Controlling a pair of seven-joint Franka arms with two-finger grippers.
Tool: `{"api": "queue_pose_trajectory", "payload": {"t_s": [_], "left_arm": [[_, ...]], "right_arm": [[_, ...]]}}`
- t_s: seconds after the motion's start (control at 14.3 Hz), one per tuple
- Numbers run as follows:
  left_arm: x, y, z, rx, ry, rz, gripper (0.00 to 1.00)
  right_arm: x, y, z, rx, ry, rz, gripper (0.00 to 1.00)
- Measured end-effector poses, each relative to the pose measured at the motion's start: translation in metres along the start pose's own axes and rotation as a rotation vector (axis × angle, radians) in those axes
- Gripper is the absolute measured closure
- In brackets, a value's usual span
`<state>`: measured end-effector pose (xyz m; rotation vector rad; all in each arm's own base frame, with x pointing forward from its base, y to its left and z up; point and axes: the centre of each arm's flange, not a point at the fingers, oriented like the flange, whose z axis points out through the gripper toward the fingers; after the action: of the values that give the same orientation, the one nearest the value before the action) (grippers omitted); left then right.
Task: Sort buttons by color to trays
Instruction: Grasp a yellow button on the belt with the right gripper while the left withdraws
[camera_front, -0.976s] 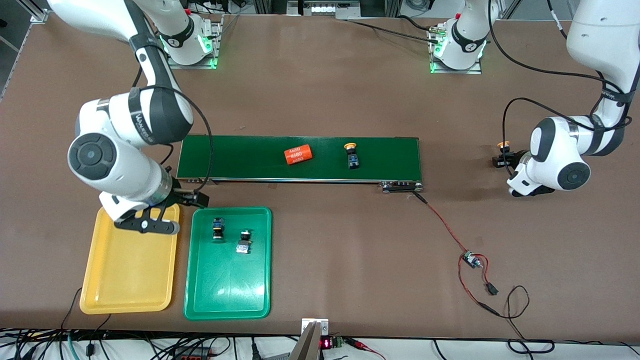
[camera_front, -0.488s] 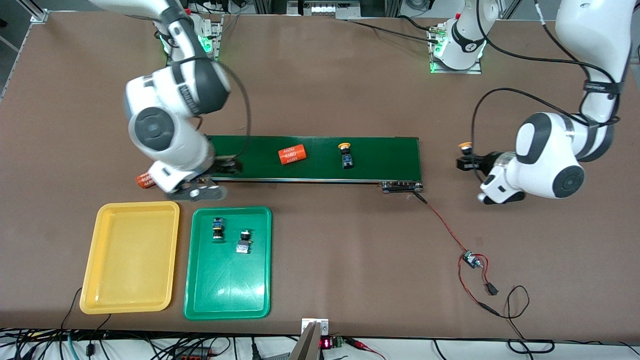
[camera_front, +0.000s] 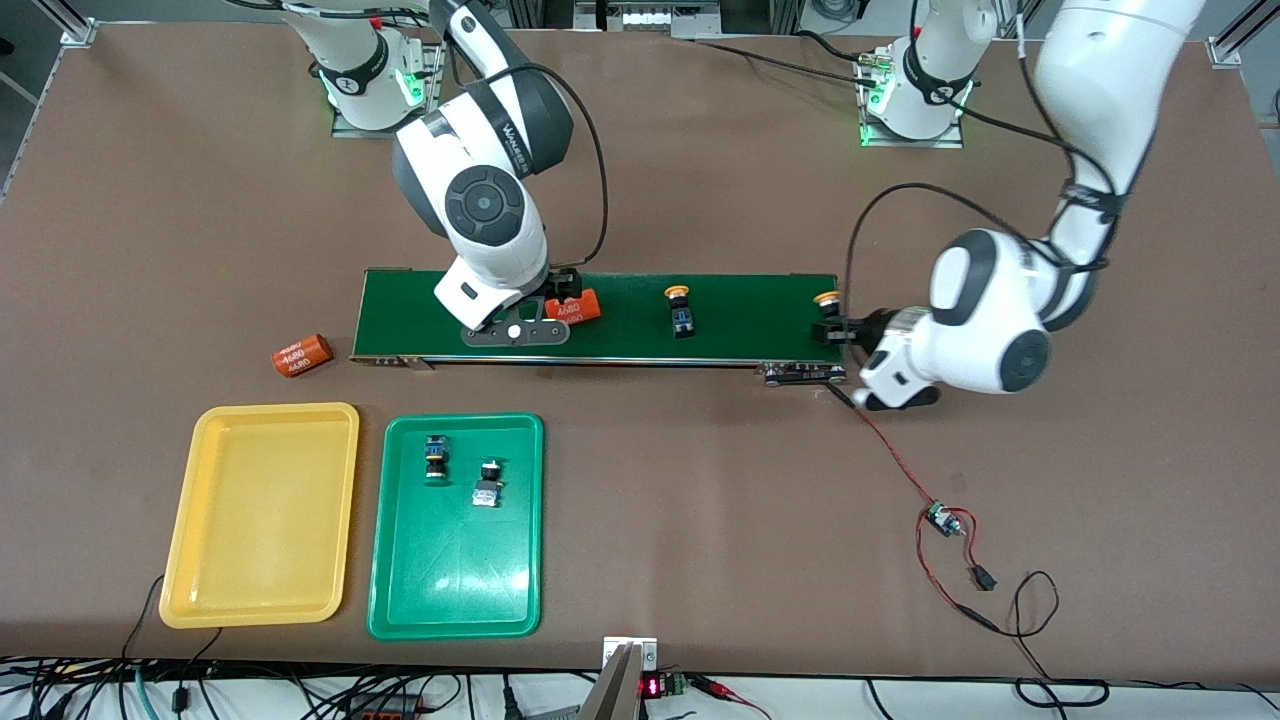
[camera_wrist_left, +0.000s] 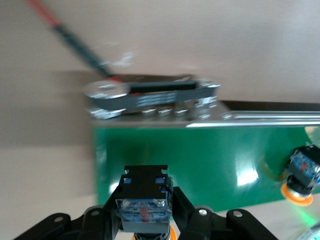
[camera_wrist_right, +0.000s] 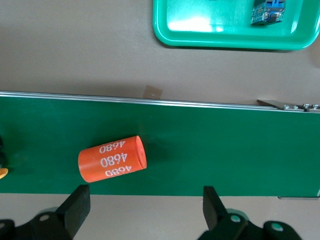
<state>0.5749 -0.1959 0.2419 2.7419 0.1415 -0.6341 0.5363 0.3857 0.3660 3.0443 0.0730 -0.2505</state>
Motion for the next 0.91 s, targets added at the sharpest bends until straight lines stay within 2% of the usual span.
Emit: {"api": "queue_pose_trajectory", "payload": {"t_s": [0.21,0.28,0.35,0.49,0.56,0.77,0.91], "left_arm": [[-0.006,0.026,0.029,0.013,-0.022,0.037,0.57],[-0.007,0.030,0.034,0.013,-0.032,0.034,0.52],[-0.008,0.032,0.036,0.013,-0.036,0.032,0.52],[-0.008,0.032,0.034,0.012,-0.033,0.032,0.38],[-0.008,0.034,0.030,0.010,-0.024,0.035,0.28],[-0.017,0.050,-0.020,-0.005,0.068,0.061,0.01],[-0.033,0.059,-0.070,-0.015,0.158,0.074,0.00]], "right_arm": [[0.003,0.003,0.002,-0.003,-0.002,0.006,0.00],[0.003,0.003,0.002,-0.003,-0.002,0.006,0.00],[0.003,0.003,0.002,-0.003,-0.002,0.006,0.00],[0.003,0.003,0.004,-0.004,-0.004,0.007,0.00],[0.003,0.003,0.005,-0.005,-0.006,0.007,0.00],[0.004,0.001,0.010,-0.007,-0.008,0.008,0.00],[0.006,0.000,0.015,-0.009,-0.011,0.021,0.00]]}}
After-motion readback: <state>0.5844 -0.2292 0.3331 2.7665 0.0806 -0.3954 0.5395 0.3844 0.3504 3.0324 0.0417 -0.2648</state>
